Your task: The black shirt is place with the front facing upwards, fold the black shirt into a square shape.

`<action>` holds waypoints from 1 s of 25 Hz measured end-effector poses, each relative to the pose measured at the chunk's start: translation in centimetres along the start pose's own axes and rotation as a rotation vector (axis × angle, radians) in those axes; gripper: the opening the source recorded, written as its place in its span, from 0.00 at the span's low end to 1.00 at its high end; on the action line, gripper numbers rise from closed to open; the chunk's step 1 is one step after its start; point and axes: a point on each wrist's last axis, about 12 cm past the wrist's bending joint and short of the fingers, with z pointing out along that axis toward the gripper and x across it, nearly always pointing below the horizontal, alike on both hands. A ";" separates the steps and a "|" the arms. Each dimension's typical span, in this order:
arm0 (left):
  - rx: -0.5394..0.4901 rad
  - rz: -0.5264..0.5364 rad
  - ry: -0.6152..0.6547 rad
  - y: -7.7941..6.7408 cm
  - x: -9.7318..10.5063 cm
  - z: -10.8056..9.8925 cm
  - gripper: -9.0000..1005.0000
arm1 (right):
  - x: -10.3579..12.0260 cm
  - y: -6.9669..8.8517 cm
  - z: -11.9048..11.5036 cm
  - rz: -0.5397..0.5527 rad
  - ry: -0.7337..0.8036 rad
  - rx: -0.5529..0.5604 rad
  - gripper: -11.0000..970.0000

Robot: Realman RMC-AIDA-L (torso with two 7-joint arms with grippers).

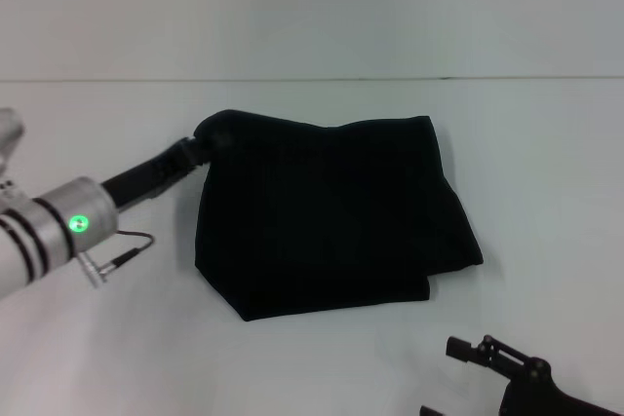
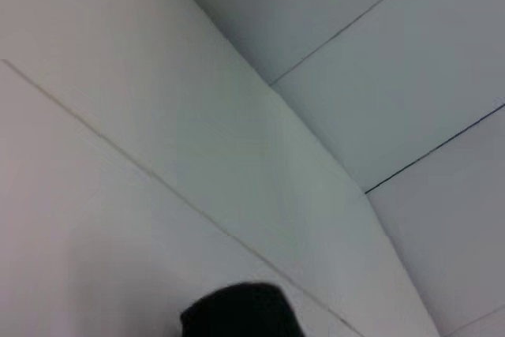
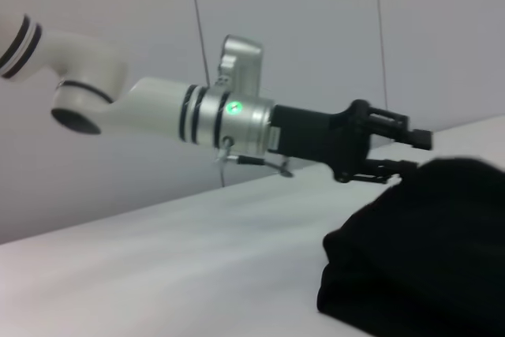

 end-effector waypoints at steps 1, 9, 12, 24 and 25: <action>0.000 0.000 0.000 0.0 0.0 0.0 0.27 | -0.1 -0.1 0.0 0.000 -0.011 0.006 0.91; 0.246 0.303 -0.031 -0.2 -1.9 -6.2 0.71 | -1.3 -1.3 -0.3 -0.005 -0.120 0.122 0.91; 0.303 0.433 -0.017 -0.3 -1.4 -7.6 0.79 | -1.7 -1.7 -0.2 -0.026 -0.137 0.138 0.91; 0.371 0.863 0.109 1.3 5.5 -11.9 0.94 | -1.1 -2.9 1.0 -0.053 -0.063 0.207 0.91; 0.365 0.863 0.122 1.5 5.7 -11.9 0.94 | -0.8 -3.0 0.9 -0.052 -0.049 0.222 0.91</action>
